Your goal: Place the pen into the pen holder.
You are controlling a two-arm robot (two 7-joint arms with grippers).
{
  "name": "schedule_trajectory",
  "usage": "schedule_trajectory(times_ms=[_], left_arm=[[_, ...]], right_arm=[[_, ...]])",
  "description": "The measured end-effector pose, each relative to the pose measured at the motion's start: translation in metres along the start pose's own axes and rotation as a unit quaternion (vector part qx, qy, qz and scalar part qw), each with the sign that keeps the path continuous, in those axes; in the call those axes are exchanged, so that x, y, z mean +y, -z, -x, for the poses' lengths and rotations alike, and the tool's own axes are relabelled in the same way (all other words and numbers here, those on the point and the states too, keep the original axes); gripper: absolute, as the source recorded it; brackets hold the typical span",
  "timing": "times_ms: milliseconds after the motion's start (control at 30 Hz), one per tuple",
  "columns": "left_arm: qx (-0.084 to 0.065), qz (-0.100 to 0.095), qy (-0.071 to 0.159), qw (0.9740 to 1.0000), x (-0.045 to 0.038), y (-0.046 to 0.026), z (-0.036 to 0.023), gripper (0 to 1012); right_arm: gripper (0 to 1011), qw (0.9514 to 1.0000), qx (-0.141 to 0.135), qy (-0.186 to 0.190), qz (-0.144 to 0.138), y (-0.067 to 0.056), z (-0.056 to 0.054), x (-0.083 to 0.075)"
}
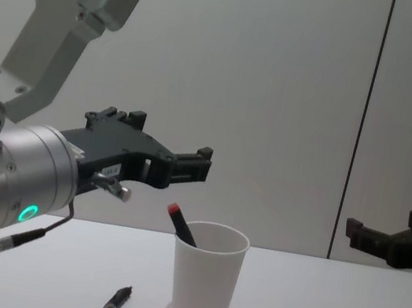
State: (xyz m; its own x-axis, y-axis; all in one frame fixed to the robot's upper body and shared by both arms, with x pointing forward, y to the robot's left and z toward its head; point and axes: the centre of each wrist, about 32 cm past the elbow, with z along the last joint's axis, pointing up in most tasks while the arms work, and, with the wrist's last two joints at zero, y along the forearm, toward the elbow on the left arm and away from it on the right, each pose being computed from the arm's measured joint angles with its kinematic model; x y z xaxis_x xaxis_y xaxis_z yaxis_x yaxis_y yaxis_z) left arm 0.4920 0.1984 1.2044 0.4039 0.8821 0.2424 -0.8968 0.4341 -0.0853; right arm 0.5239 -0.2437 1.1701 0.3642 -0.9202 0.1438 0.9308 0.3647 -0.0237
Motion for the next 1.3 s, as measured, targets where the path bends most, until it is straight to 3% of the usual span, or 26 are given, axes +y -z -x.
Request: schedule_trajectory(times_ms=[267,533,667,733,833,867,967,1000,1100,1133,1300], left_arm=[[0.000,-0.016,-0.001,0.9999,0.0001,-0.0024,0.0006,1004],[0.007,-0.053,-0.008,0.9985,0.0003,-0.0076,0.0011,1004],[0.018,-0.081,-0.017,0.9964,0.0008,-0.0107,0.0013,1004],[0.020,-0.086,-0.018,0.9959,0.0008,-0.0109,0.0013,1004],[0.032,-0.117,-0.026,0.9923,0.0014,-0.0126,0.0008,1004],[0.032,-0.117,-0.026,0.9923,0.0014,-0.0126,0.0008,1004],[0.043,-0.144,-0.032,0.9881,0.0018,-0.0132,-0.0006,1004],[0.043,-0.144,-0.032,0.9881,0.0018,-0.0132,-0.0006,1004],[0.055,-0.171,-0.037,0.9831,0.0022,-0.0128,-0.0027,1004],[0.055,-0.171,-0.037,0.9831,0.0022,-0.0128,-0.0027,1004],[0.073,-0.215,-0.043,0.9730,0.0022,-0.0065,-0.0073,1004]], right_arm=[[1001,1.0000,-0.001,0.001,0.002,0.000,-0.001,-0.002],[1001,1.0000,-0.002,0.002,0.003,0.000,-0.001,-0.004],[1001,1.0000,-0.003,0.003,0.004,0.000,-0.001,-0.004],[1001,1.0000,-0.003,0.003,0.004,0.000,-0.001,-0.004],[1001,1.0000,-0.003,0.003,0.004,0.000,-0.001,-0.004],[1001,1.0000,-0.003,0.003,0.004,0.000,-0.001,-0.004],[1001,1.0000,-0.003,0.003,0.004,0.000,-0.001,-0.004],[1001,1.0000,-0.003,0.003,0.004,0.000,-0.001,-0.004],[1001,1.0000,-0.003,0.003,0.004,0.000,-0.001,-0.004],[1001,1.0000,-0.003,0.003,0.004,0.000,-0.001,-0.005],[1001,1.0000,-0.003,0.003,0.004,0.000,-0.001,-0.005]])
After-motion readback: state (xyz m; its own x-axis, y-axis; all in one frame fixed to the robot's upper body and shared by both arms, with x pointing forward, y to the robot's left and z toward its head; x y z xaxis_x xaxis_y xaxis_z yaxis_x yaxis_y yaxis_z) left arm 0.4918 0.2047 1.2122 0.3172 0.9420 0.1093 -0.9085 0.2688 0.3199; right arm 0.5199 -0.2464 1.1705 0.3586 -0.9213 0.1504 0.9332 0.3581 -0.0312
